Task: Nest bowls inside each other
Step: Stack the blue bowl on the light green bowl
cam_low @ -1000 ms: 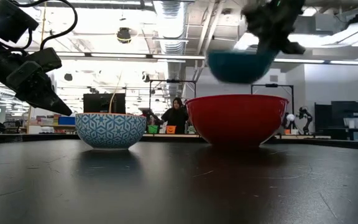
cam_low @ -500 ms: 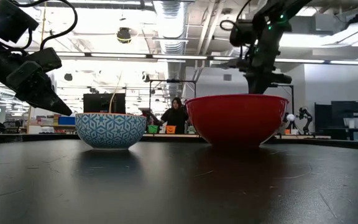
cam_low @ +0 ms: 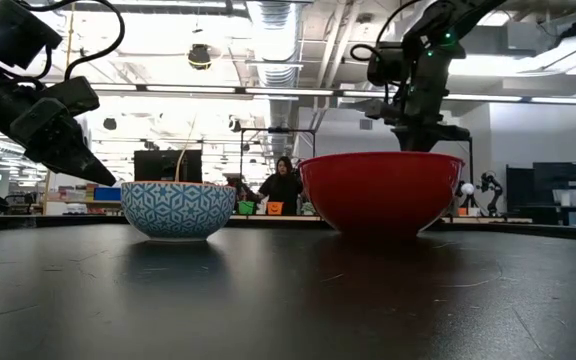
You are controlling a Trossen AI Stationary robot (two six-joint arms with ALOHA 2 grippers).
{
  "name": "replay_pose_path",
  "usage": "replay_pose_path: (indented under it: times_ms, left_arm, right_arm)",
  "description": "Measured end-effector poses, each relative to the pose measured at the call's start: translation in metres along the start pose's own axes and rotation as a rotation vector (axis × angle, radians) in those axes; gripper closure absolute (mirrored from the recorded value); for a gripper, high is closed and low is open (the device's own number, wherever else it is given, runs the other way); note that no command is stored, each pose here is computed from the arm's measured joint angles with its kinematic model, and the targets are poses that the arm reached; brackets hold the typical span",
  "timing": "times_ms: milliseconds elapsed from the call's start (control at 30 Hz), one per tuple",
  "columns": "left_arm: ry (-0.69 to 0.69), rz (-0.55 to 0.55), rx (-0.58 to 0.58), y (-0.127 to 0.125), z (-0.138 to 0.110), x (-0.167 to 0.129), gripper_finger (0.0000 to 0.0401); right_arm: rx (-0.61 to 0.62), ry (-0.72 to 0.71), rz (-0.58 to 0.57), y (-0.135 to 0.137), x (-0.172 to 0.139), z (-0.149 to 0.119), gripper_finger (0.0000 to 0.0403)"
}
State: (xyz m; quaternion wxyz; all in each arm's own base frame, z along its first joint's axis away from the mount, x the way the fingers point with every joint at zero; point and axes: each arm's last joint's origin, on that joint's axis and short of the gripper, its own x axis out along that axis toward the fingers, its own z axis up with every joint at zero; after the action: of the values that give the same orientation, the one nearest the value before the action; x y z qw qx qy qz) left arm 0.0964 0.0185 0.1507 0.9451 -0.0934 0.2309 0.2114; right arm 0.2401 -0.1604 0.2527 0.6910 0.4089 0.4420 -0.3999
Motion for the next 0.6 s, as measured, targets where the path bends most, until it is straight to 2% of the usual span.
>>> replay_pose_path:
  times_ms: [300, 600]
  left_arm:
    - [0.0, 0.0, 0.0, 0.0, 0.0, 0.0, 0.0314]
    - [-0.001, 0.0, 0.0, 0.0, 0.0001, 0.0, 0.0314]
  right_arm:
    - [-0.029, 0.009, -0.039, 0.0031, 0.0056, -0.01, 0.0314]
    - [-0.034, -0.018, -0.073, 0.002, 0.0055, -0.0091, 0.0251]
